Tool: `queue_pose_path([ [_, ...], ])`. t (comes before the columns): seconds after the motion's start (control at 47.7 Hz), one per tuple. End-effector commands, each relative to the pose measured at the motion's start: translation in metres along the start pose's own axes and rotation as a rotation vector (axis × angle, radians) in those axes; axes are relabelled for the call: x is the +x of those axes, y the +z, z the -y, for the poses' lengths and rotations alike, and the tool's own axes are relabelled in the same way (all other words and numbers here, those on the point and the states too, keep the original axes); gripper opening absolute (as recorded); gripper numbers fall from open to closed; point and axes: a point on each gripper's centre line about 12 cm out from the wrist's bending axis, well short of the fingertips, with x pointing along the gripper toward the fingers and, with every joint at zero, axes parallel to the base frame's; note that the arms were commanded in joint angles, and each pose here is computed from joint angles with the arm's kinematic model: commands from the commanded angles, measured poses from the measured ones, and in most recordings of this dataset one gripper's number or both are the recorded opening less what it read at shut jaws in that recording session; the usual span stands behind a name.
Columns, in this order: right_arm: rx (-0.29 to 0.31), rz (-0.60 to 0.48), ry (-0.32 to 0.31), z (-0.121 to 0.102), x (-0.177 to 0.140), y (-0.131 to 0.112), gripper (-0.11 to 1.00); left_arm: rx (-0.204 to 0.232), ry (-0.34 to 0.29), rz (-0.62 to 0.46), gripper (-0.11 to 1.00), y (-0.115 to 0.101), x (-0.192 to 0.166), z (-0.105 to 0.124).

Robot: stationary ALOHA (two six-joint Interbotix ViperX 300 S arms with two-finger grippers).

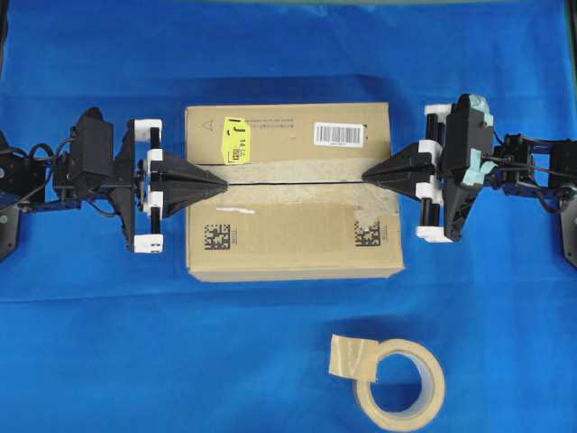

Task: Close the cardboard box.
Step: 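Hold both grippers pressing the closed flaps at the center seam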

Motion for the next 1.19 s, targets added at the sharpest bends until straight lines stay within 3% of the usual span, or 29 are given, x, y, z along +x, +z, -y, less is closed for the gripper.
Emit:
queue_pose_path([
  [0.0,0.005,0.019,-0.001,0.0001,0.0002,0.0059,0.0,-0.002,0.003,0.016,0.0,0.0039,0.0016,-0.0004],
  [1.174,0.005,0.012,0.0,-0.0001,0.0004,0.0061,0.0,-0.004,-0.011,0.021,0.0,0.0056,0.0044,0.0039],
])
